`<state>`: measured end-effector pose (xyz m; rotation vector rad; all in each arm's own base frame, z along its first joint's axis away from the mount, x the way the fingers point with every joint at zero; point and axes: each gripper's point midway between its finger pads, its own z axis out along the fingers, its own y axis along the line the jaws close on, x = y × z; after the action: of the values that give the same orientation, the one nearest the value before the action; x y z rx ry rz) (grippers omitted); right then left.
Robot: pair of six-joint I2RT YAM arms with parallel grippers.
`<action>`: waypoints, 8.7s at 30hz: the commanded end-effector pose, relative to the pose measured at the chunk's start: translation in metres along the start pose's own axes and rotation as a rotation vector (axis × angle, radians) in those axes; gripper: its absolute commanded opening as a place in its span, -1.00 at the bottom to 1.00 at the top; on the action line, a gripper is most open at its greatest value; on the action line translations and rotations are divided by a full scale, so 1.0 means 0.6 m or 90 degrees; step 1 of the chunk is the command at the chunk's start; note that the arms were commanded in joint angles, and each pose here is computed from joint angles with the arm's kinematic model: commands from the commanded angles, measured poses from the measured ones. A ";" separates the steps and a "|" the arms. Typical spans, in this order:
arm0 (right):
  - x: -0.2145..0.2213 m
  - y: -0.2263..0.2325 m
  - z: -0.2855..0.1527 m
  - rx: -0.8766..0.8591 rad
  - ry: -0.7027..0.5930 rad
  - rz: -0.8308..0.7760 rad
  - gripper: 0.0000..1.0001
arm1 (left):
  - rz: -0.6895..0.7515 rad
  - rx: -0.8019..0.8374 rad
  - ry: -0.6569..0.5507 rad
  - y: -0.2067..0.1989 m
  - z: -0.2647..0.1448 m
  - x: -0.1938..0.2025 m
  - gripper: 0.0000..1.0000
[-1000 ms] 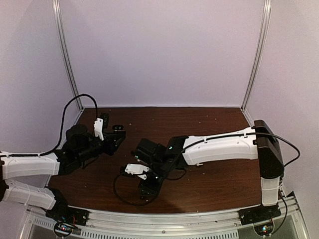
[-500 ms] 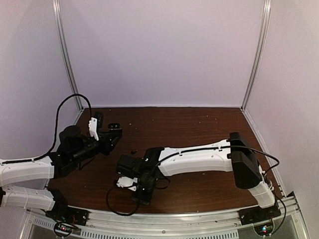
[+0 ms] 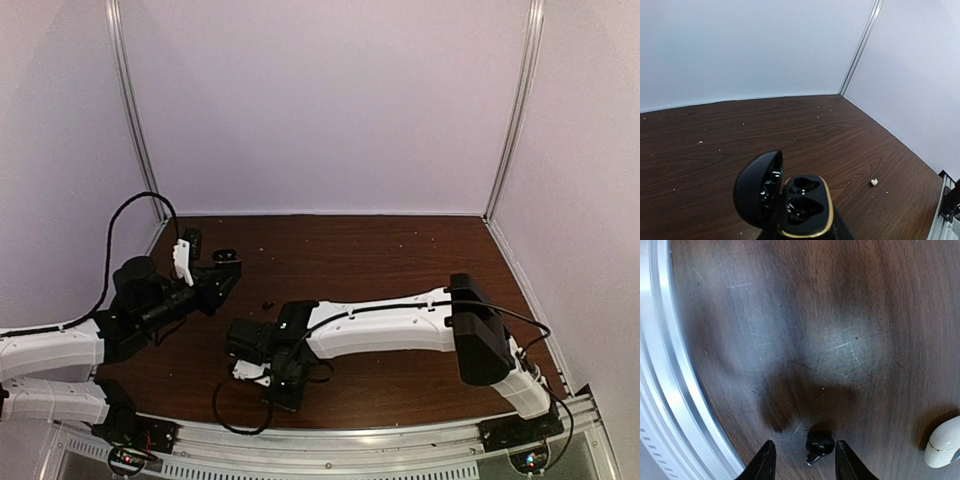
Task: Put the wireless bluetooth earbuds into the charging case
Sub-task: Pick up the right earbud from the center of the board, then insert the right earbud into the right side groove of the charging case.
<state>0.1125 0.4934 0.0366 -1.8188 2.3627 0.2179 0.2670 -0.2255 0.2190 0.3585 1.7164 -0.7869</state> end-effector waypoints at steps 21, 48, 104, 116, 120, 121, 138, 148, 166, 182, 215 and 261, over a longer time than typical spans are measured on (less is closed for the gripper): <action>0.012 -0.019 0.032 0.015 0.038 0.008 -0.34 | 0.019 0.011 -0.026 -0.003 0.001 -0.009 -1.00; -0.047 -0.100 -0.092 0.030 -0.151 0.056 -0.73 | 0.068 0.067 -0.085 -0.029 0.001 -0.033 -1.00; -0.044 -0.161 -0.525 0.136 -0.857 -0.082 -0.77 | 0.240 0.456 -0.183 -0.277 0.036 -0.070 -1.00; -0.048 -0.162 -0.508 0.129 -0.847 -0.080 -0.77 | 0.241 0.457 -0.190 -0.277 0.029 -0.075 -1.00; -0.049 -0.166 -0.505 0.137 -0.845 -0.078 -0.77 | 0.241 0.462 -0.191 -0.279 0.026 -0.074 -1.00; -0.048 -0.166 -0.505 0.139 -0.844 -0.077 -0.78 | 0.241 0.462 -0.193 -0.279 0.025 -0.074 -1.00; -0.048 -0.147 -0.482 0.102 -0.823 -0.114 -0.77 | 0.232 0.446 -0.204 -0.274 0.026 -0.083 -1.00; -0.042 -0.147 -0.484 0.113 -0.834 -0.117 -0.79 | 0.230 0.430 -0.207 -0.268 0.026 -0.087 -1.00; -0.037 -0.189 -0.515 0.216 -0.859 -0.066 -0.83 | 0.236 0.456 -0.196 -0.276 0.028 -0.078 -1.00; -0.045 -0.188 -0.484 0.203 -0.842 -0.074 -0.83 | 0.239 0.460 -0.199 -0.279 0.024 -0.081 -1.00; -0.029 -0.169 -0.462 0.165 -0.833 -0.095 -0.46 | 0.227 0.427 -0.216 -0.269 0.028 -0.095 -1.00; -0.015 -0.162 -0.513 0.094 -0.788 -0.055 0.08 | 0.269 0.531 -0.149 -0.287 0.030 -0.042 -1.00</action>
<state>0.1908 0.4131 0.3263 -1.1643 1.3438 0.8368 0.1815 -0.3570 0.2813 1.1003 1.0350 -1.1567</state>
